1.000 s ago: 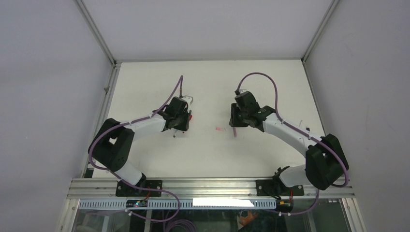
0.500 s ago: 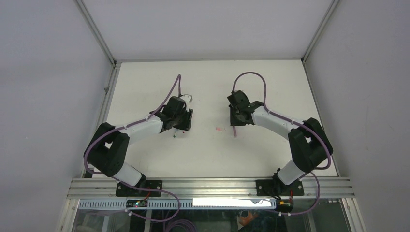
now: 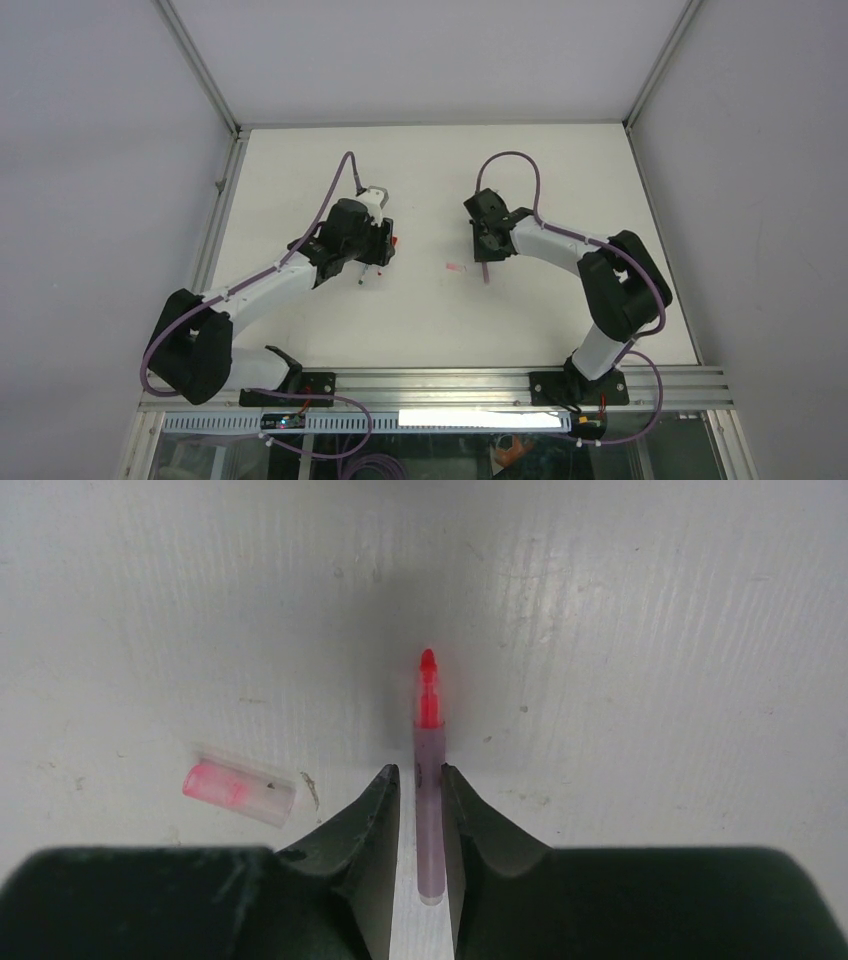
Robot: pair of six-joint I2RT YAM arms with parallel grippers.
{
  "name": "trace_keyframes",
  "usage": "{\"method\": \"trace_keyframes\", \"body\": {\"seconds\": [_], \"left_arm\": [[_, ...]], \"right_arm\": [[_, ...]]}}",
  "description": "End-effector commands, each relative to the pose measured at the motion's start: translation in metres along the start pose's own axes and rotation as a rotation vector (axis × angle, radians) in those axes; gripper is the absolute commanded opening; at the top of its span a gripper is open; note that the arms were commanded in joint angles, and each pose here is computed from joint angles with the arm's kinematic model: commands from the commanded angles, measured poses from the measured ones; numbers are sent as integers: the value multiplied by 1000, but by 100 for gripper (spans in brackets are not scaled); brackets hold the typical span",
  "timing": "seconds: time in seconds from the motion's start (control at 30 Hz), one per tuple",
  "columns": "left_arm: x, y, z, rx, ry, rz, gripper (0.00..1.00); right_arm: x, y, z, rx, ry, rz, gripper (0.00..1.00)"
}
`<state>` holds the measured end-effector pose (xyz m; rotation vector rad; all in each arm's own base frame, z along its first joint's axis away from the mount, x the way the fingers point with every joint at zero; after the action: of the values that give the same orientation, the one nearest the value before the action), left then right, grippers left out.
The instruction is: Insert the pens into the pen caps
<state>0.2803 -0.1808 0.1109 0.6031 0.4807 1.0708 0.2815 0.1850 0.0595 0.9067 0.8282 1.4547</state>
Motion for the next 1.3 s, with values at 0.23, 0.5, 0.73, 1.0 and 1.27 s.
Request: {"method": "trace_keyframes", "body": {"seconds": [0.23,0.5,0.73,1.0,1.27], "left_arm": [[-9,9,17,-85,8,-43,50],[-9,10,17,-90,12,-44,51],[-10,9,18,-118,37,-51,51],[-49,1,25,-231,141,-311,53],[-81,-5,38,-345,203,-520,53]], "right_arm": [[6,-7,20,-62,-9,-5,24],[4,-15,16,-42,-7,-32,20],[-1,-18,15,-42,9,-64,0],[21,22,48,-198,-61,102,0],[50,76,86,-359,-143,312,0]]}}
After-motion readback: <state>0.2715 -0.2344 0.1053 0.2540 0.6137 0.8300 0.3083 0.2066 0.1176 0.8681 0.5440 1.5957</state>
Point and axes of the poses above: each gripper's point midway between its finger pads, its own y axis back along the fingers, its own x axis along the line the jaws close on, z = x × y, the point moved 3 cm from there along y, back along the fingers, and after that the axes turned 5 degrees about -y, right-handed, at the moved point
